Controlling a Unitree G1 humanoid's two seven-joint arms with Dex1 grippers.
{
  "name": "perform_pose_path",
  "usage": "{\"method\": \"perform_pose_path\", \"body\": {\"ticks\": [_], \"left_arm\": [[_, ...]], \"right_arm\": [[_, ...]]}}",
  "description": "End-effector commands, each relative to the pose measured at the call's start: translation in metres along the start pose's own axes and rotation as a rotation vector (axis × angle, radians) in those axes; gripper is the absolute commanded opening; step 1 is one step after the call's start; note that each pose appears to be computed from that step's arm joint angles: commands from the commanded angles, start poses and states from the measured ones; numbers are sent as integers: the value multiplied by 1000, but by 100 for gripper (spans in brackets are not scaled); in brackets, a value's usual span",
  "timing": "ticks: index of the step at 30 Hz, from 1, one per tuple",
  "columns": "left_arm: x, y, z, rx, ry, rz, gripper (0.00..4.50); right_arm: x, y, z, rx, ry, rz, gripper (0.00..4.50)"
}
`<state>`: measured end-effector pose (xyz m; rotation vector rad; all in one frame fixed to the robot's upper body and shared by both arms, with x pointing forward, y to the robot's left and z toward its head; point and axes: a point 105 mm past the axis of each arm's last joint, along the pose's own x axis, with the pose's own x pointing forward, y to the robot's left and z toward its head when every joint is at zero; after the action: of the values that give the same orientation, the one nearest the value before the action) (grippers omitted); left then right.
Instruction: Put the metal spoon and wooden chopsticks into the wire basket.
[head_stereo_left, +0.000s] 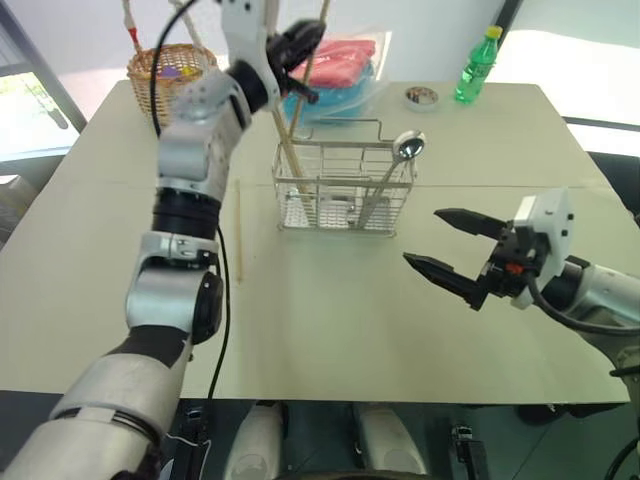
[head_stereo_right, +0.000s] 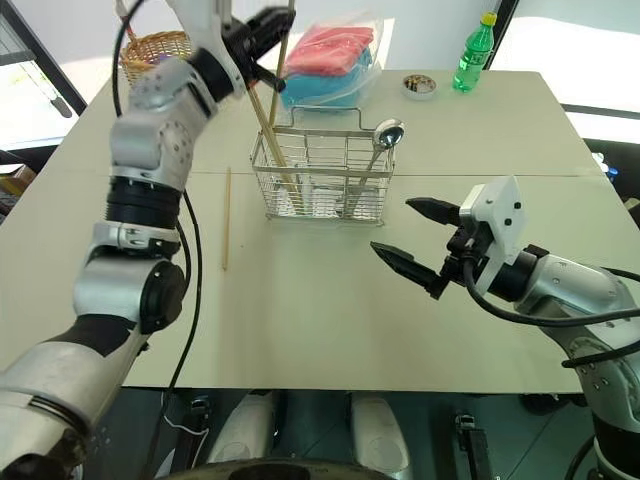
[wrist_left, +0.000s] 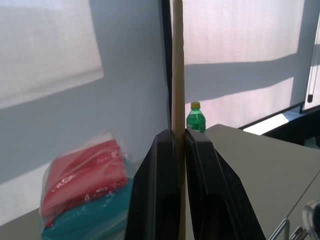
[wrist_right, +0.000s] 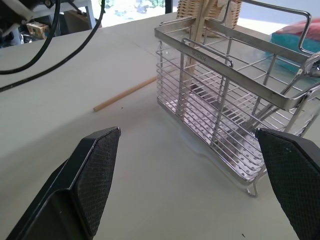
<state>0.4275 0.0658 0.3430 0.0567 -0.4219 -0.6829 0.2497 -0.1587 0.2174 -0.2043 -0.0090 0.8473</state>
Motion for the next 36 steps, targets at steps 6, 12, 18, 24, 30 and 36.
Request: {"method": "perform_pose_path", "body": {"ticks": [6,12,18,24,30,36], "left_arm": [[-7,-7,-2,-33,-26,29,5],[-8,-2,9,-37,-43,48,5],[-3,0,32,-3,-89,40,5],[0,-9,46,0,-115,-7,5],[-4,-16,33,-23,-75,-29,5],[-13,-16,9,-41,-11,-10,5]], "right_arm": [[-4,1,14,-41,-29,-17,450],[-2,-3,15,-41,-36,-21,450],[1,0,15,-36,-49,-19,450],[0,-2,17,-35,-50,-25,450],[-1,-2,19,-36,-53,-32,450],[-2,-2,20,-38,-54,-38,450]]}}
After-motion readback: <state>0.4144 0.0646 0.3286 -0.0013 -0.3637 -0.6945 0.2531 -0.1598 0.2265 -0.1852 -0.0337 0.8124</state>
